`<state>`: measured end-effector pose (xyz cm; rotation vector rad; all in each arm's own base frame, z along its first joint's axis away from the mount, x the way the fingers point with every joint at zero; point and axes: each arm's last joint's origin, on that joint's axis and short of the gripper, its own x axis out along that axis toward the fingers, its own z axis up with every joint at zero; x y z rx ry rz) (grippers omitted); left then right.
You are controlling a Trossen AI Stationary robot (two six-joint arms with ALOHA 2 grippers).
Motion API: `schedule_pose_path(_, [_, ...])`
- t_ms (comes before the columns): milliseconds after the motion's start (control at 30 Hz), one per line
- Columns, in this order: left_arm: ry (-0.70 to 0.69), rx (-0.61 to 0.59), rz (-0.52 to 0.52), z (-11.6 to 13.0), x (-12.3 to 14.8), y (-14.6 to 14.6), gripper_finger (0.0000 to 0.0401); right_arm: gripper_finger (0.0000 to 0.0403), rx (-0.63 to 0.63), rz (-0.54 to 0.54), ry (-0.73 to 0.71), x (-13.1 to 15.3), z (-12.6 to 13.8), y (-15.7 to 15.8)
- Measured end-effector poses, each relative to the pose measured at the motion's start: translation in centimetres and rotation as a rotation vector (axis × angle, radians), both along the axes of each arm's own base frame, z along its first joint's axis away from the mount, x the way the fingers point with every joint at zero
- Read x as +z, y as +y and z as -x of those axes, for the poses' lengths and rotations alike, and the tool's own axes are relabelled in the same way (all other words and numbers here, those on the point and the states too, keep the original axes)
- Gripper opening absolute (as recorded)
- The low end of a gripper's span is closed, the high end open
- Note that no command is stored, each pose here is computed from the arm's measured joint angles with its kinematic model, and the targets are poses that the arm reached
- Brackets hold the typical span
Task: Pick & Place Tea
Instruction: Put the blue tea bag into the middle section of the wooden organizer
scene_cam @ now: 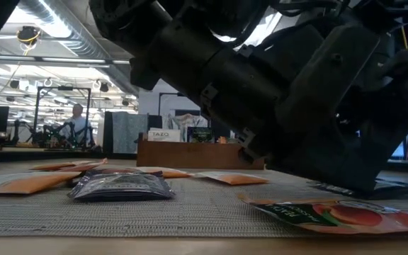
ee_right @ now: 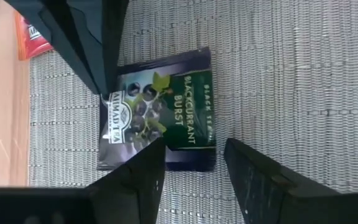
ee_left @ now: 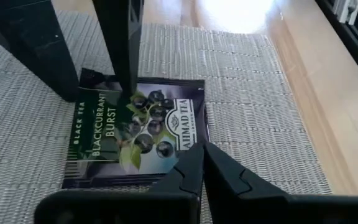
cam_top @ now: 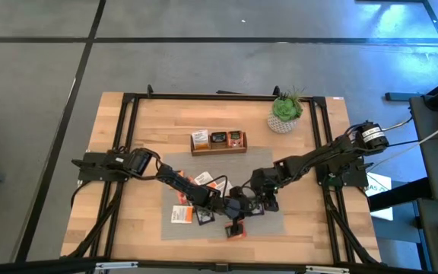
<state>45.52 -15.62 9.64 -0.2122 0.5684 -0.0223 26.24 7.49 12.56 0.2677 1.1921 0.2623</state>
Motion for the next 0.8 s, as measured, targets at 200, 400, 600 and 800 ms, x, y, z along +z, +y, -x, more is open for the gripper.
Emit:
schedule_pose_path(200, [0.043, 0.001, -0.010, 0.2, -0.1, 0.1, 0.0013, 0.0173, 0.002, -0.058, 0.012, 0.0, -0.1, 0.1])
schedule_pose_path(400, [0.053, 0.004, -0.016, 0.3, -0.2, 0.2, 0.0009, 0.0145, 0.008, -0.116, 0.043, 0.0, 0.0, 0.0])
schedule_pose_path(600, [0.057, 0.006, -0.018, 0.3, -0.2, 0.3, 0.0010, 0.0090, -0.020, -0.173, 0.060, 0.0, -0.2, -0.8])
schedule_pose_path(800, [0.059, 0.006, -0.020, 0.3, -0.3, 0.3, 0.0012, 0.0044, -0.066, -0.184, 0.052, 0.1, -0.5, -1.6])
